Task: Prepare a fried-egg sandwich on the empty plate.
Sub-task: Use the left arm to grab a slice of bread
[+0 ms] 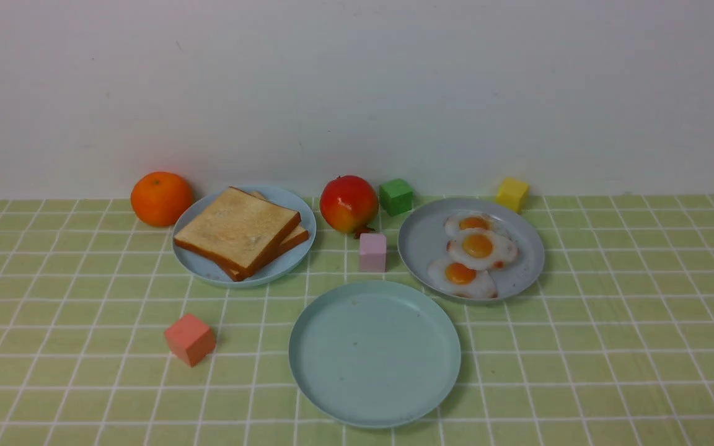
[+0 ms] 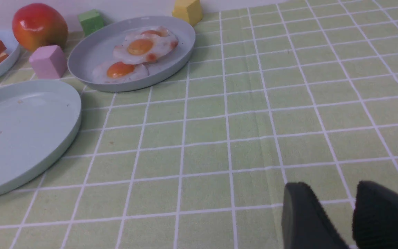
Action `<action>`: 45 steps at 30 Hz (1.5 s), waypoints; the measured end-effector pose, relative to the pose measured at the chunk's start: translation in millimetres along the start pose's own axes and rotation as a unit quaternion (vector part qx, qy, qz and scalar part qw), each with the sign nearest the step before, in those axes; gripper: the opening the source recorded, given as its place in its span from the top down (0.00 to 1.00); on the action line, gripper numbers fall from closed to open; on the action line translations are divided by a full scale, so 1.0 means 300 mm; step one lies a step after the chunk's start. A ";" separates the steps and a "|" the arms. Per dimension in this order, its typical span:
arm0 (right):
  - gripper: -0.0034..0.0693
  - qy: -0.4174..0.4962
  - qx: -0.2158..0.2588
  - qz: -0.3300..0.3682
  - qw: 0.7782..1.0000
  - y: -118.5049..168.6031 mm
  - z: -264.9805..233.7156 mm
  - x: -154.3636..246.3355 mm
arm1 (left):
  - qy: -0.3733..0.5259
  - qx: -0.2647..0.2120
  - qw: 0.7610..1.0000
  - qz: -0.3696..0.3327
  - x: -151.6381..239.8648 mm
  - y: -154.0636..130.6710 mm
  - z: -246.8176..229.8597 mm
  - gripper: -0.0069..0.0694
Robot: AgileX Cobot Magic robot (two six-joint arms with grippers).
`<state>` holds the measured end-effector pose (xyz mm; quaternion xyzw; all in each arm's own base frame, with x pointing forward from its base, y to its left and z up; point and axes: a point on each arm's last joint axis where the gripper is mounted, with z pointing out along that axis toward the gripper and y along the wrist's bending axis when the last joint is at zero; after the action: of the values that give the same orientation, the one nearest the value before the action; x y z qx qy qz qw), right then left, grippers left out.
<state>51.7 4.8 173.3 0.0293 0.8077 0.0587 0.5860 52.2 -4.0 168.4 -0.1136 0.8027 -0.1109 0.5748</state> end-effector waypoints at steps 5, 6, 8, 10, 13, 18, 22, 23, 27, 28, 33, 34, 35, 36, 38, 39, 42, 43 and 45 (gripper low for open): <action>0.62 0.000 0.000 0.000 1.000 0.000 0.000 0.000 | 0.000 0.000 1.000 0.000 0.000 0.000 0.000 0.62; 0.62 0.000 0.000 0.000 1.000 0.000 0.000 0.000 | 0.000 0.000 1.000 0.000 0.000 0.000 0.000 0.62; 0.62 0.000 0.000 0.000 1.000 0.000 0.000 0.000 | 0.000 0.000 1.000 0.000 0.000 0.000 0.000 0.61; 0.62 0.000 0.000 0.000 1.000 0.000 0.000 0.000 | -0.006 0.001 1.000 0.000 -0.004 -0.001 0.000 0.61; 0.62 0.000 0.000 0.000 1.000 0.000 0.000 0.000 | -0.031 0.017 0.999 -0.036 -0.019 -0.010 -0.001 0.61; 0.62 0.000 0.000 0.000 1.000 0.000 0.000 0.000 | -0.093 0.081 0.958 -0.258 -0.067 -0.032 -0.009 0.61; 0.62 0.000 0.000 0.000 1.000 0.000 0.000 0.000 | -0.132 0.109 0.912 -0.372 -0.098 -0.031 -0.018 0.61; 0.62 0.000 0.000 0.000 1.000 0.000 0.000 0.000 | -0.134 0.110 0.911 -0.375 -0.099 -0.030 -0.018 0.61; 0.62 0.000 0.000 0.000 1.000 0.000 0.000 0.000 | -0.144 0.127 0.902 -0.386 -0.138 -0.046 -0.039 0.65; 0.62 0.000 0.000 0.000 1.000 0.000 0.000 0.000 | -0.145 0.130 0.907 -0.373 -0.151 -0.053 -0.047 0.67; 0.62 0.000 0.000 0.000 1.000 0.000 0.000 0.000 | -0.135 0.120 0.959 -0.220 -0.287 -0.118 -0.087 0.85; 0.62 0.000 0.000 0.000 1.000 0.000 0.000 0.000 | -0.118 0.114 0.967 -0.195 -0.306 -0.129 -0.079 0.89; 0.62 0.000 0.000 0.000 1.000 0.000 0.000 0.000 | -0.122 0.116 0.967 -0.190 -0.313 -0.131 -0.084 0.89; 0.62 0.000 0.000 0.000 1.000 0.000 0.000 0.000 | -0.099 0.114 0.979 -0.133 -0.353 -0.155 -0.074 0.93; 0.62 0.000 0.000 0.000 1.000 0.000 0.000 0.000 | -0.072 0.136 0.986 -0.065 -0.406 -0.195 -0.072 0.93; 0.62 0.000 0.000 0.000 1.000 0.000 0.000 0.000 | -0.075 0.139 0.986 -0.059 -0.413 -0.198 -0.077 0.93; 0.62 0.000 0.000 0.000 1.000 0.000 0.000 0.000 | -0.010 0.170 0.985 0.011 -0.460 -0.253 -0.058 0.93; 0.62 -0.001 0.000 0.000 1.000 0.000 0.000 0.000 | 0.043 0.171 0.984 0.031 -0.478 -0.287 -0.026 0.93; 0.62 -0.003 0.000 0.000 1.000 0.000 0.000 -0.001 | 0.107 0.186 0.976 0.042 -0.480 -0.310 0.014 0.93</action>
<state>51.9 4.8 173.7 0.0295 0.8057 0.0587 0.5887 106.5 -47.8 325.1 0.0418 0.8289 -0.2460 0.5006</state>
